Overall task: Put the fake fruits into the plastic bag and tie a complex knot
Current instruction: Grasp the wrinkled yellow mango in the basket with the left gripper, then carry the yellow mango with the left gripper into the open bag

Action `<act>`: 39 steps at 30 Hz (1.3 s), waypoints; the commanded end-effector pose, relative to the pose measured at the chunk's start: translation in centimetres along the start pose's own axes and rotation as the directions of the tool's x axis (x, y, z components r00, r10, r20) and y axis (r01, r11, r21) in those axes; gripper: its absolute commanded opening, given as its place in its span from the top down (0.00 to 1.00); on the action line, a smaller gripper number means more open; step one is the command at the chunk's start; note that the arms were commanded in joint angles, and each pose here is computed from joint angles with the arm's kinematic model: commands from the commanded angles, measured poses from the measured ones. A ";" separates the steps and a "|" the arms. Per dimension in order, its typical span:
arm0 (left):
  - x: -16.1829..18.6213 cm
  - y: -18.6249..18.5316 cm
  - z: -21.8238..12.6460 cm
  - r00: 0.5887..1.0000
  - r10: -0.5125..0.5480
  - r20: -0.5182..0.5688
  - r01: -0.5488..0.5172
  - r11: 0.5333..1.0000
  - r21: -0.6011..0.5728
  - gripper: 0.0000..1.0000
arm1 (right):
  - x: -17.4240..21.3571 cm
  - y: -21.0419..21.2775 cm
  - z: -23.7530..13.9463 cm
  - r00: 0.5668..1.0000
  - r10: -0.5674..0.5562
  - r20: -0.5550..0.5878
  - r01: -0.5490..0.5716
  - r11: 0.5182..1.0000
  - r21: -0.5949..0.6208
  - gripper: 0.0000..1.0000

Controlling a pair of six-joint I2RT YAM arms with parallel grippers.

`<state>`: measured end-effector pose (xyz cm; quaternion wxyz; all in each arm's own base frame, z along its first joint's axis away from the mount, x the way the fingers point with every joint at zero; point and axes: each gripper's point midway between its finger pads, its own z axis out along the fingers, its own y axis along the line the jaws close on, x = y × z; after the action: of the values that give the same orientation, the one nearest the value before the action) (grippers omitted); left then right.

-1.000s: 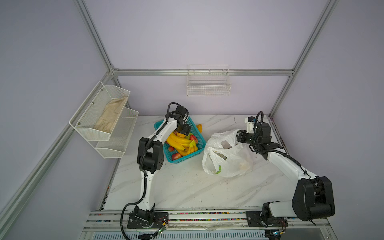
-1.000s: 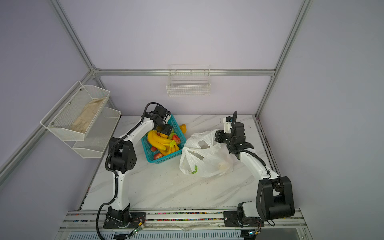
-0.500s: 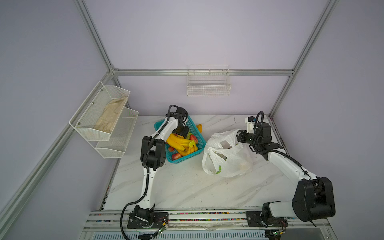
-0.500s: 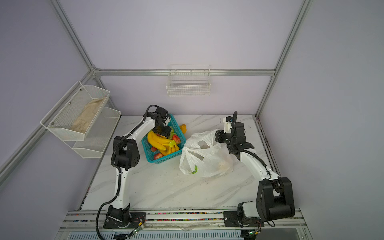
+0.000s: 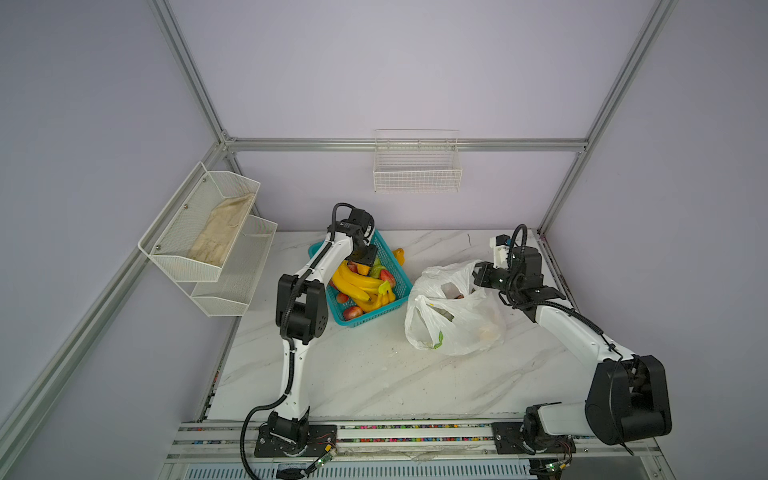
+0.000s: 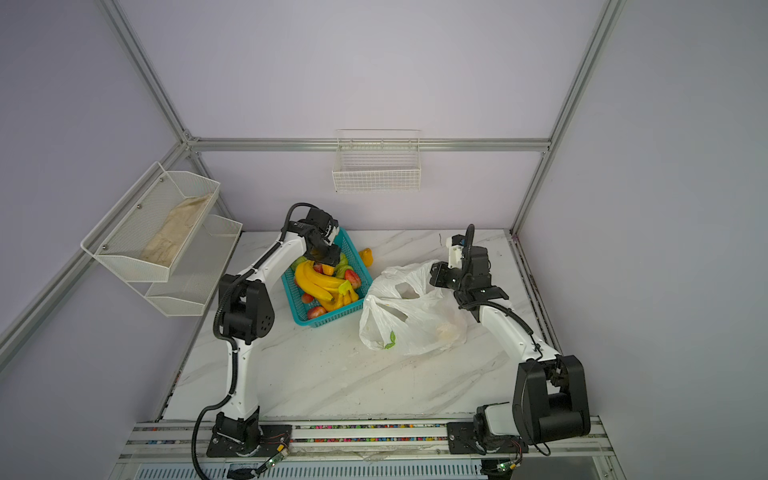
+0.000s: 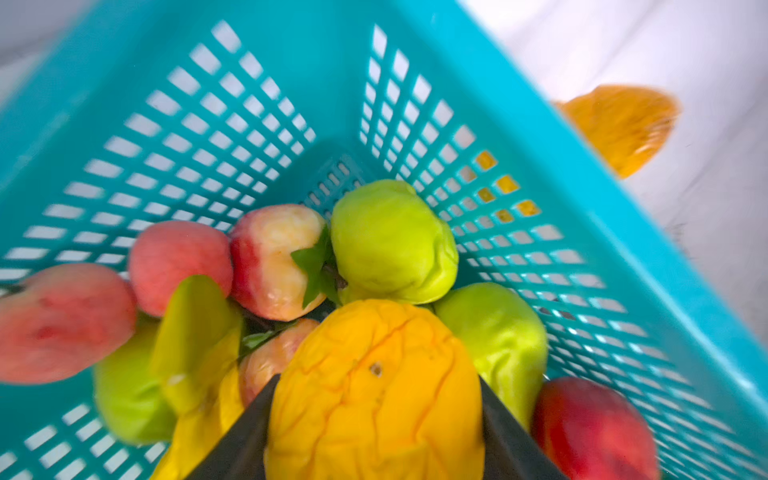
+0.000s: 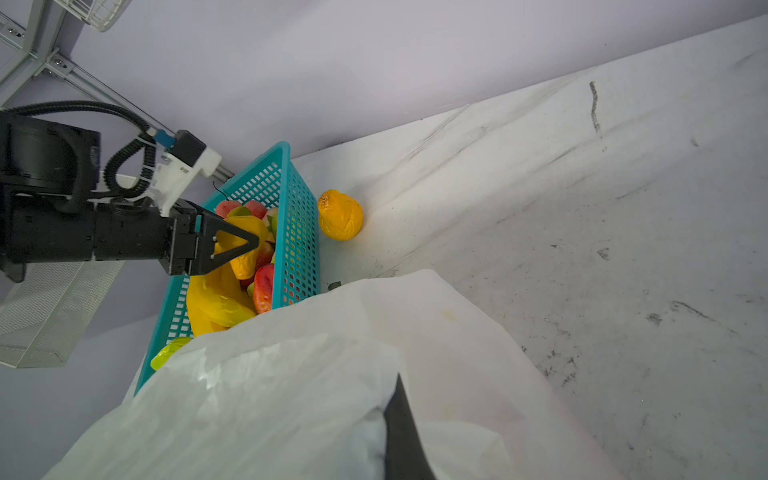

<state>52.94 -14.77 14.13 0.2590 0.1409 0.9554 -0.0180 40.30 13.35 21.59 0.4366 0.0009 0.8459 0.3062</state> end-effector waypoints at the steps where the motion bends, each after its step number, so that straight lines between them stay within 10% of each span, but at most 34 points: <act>1: -3.7 -0.2 -6.7 0.977 -0.045 0.211 0.038 0.999 0.036 0.60 | -0.1 0.5 -0.8 1.000 -0.025 0.017 0.025 1.000 -0.001 1.00; 15: 3.4 -5.8 -17.3 0.902 -0.169 0.398 0.030 0.943 0.332 0.65 | -0.5 1.0 -0.6 1.000 -0.017 0.015 0.018 0.999 -0.032 1.00; 24: 10.3 -17.1 -22.6 0.895 -0.115 0.431 -0.182 0.787 0.589 0.65 | -1.6 1.7 -0.5 0.999 -0.020 0.025 0.021 0.999 -0.045 1.00; 39: 10.9 -31.2 -20.4 0.898 0.092 0.429 -0.390 0.617 0.684 0.65 | -0.8 3.5 -2.2 1.000 0.009 0.012 -0.007 0.992 -0.124 0.99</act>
<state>24.57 -36.51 18.82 0.2782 0.3322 0.8258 -0.3611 39.07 14.42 23.29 0.4312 -0.0121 0.8343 0.3434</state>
